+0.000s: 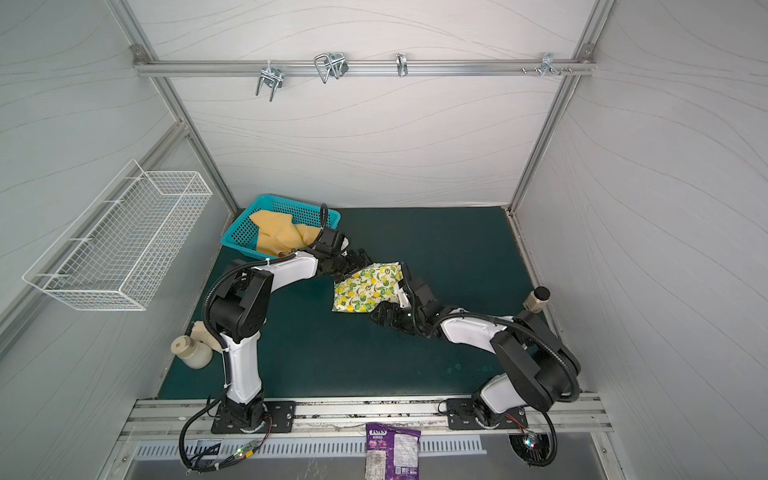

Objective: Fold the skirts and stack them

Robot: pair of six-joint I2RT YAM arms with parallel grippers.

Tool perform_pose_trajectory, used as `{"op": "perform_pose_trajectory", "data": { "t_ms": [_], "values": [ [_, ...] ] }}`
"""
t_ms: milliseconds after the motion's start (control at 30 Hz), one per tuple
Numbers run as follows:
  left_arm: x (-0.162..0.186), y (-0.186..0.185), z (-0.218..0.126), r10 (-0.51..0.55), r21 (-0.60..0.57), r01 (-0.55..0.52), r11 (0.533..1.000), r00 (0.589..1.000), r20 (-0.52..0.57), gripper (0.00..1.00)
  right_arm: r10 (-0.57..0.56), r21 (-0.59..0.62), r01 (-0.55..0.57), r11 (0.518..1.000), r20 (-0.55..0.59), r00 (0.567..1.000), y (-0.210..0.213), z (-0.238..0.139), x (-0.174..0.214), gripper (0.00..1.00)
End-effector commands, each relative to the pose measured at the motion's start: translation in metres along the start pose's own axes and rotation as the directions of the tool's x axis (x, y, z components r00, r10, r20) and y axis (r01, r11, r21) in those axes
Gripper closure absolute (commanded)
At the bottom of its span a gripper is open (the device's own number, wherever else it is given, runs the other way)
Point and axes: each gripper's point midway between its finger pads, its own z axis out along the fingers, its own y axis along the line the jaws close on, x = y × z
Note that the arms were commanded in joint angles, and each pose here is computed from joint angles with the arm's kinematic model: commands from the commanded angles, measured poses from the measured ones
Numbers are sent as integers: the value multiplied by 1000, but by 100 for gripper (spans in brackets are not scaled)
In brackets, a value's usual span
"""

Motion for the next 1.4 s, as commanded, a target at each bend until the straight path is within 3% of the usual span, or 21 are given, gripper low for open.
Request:
{"op": "perform_pose_trajectory", "data": {
  "t_ms": [0,167,333,600,933,1367],
  "values": [
    [7,6,-4,6,-25,-7,1000,999,-39,2,-97,64,90,994,104,990,18,-29,-22,1],
    [-2,-31,-46,14,81,-15,997,1000,9,2,-222,216,185,959,162,962,14,-64,-46,1],
    [-6,-63,-99,13,182,-25,983,997,70,1,-188,269,147,952,132,973,-14,-67,-73,1],
    [19,-37,-168,59,69,-73,995,982,180,1,-159,327,143,934,25,987,-57,-39,-100,1],
    [64,10,-188,53,15,-58,998,974,219,1,-129,381,130,915,-28,991,-84,-1,-118,7],
    [81,43,-199,97,-86,-78,993,963,252,1,-102,379,137,915,-112,989,-96,42,-114,14]
  ]
}}
